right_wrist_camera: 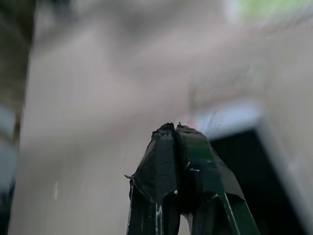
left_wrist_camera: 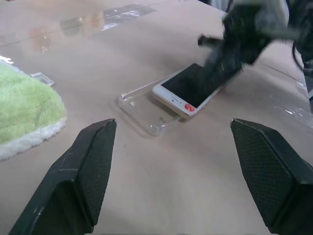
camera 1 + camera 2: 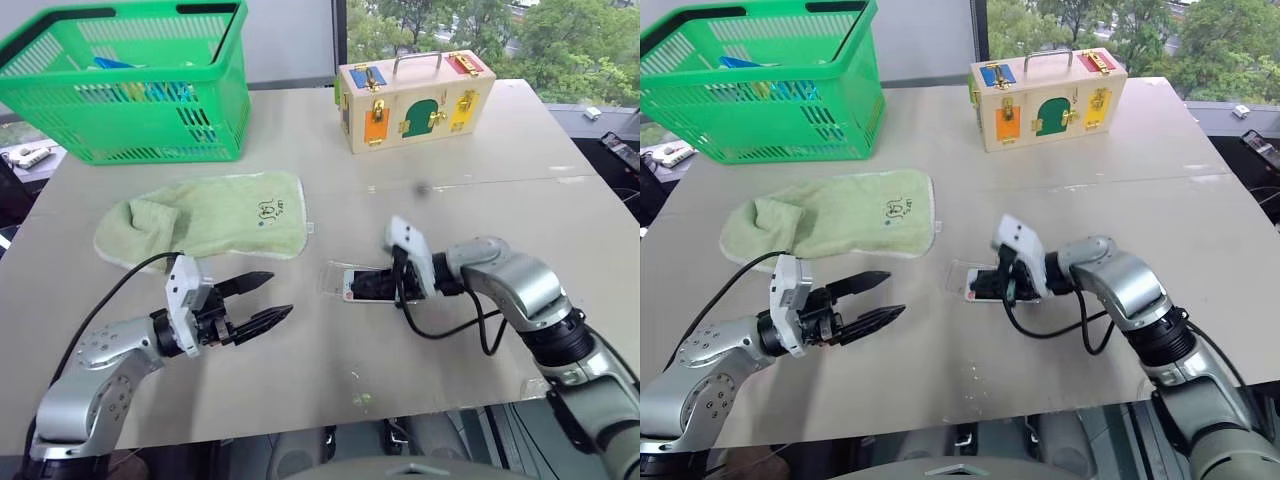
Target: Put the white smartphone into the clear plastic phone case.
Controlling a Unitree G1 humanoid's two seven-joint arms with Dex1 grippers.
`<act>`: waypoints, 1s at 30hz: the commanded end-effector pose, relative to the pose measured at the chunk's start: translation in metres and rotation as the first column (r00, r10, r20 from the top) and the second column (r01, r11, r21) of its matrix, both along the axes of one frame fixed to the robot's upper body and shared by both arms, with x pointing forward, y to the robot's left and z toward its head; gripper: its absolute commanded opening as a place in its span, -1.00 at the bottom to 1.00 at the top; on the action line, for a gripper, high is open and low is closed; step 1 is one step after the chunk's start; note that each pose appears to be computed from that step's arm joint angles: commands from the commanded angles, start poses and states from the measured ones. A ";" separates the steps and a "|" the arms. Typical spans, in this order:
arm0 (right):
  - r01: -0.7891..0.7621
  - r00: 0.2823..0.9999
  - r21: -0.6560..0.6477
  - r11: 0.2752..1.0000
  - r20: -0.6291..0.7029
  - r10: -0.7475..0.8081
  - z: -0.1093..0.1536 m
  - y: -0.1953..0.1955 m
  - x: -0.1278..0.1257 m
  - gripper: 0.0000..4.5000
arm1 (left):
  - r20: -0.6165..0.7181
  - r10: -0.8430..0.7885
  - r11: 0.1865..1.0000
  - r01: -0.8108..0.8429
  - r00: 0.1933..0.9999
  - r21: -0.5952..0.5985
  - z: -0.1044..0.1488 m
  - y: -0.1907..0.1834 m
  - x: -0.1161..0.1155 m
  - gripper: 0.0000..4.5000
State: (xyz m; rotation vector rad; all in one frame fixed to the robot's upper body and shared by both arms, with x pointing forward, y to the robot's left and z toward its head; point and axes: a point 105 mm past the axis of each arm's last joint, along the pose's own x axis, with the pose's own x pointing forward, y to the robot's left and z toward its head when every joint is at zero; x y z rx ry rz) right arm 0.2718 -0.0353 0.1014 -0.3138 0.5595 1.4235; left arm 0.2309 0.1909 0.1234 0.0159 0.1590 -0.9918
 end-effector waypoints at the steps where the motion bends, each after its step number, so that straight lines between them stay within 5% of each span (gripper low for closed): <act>1: -0.057 0.998 -0.044 0.997 0.013 0.058 -0.003 0.001 -0.007 -0.99 | 0.022 -0.011 1.000 0.010 1.000 0.016 0.004 0.003 -0.002 0.71; 15: -0.030 0.997 -0.052 0.998 0.076 0.034 -0.003 0.013 0.008 -0.99 | 0.016 -0.012 1.000 0.011 1.000 0.023 0.001 0.007 -0.005 0.71; 26: 0.040 0.990 0.163 0.986 0.124 -0.060 0.045 0.016 0.012 -0.99 | 0.013 -0.008 1.000 0.007 1.000 0.024 -0.004 0.008 0.000 0.71; 30: 0.130 0.969 0.062 0.990 0.202 -0.140 0.027 0.011 0.033 -0.99 | 0.018 -0.018 1.000 0.018 1.000 0.024 -0.003 0.005 0.002 0.71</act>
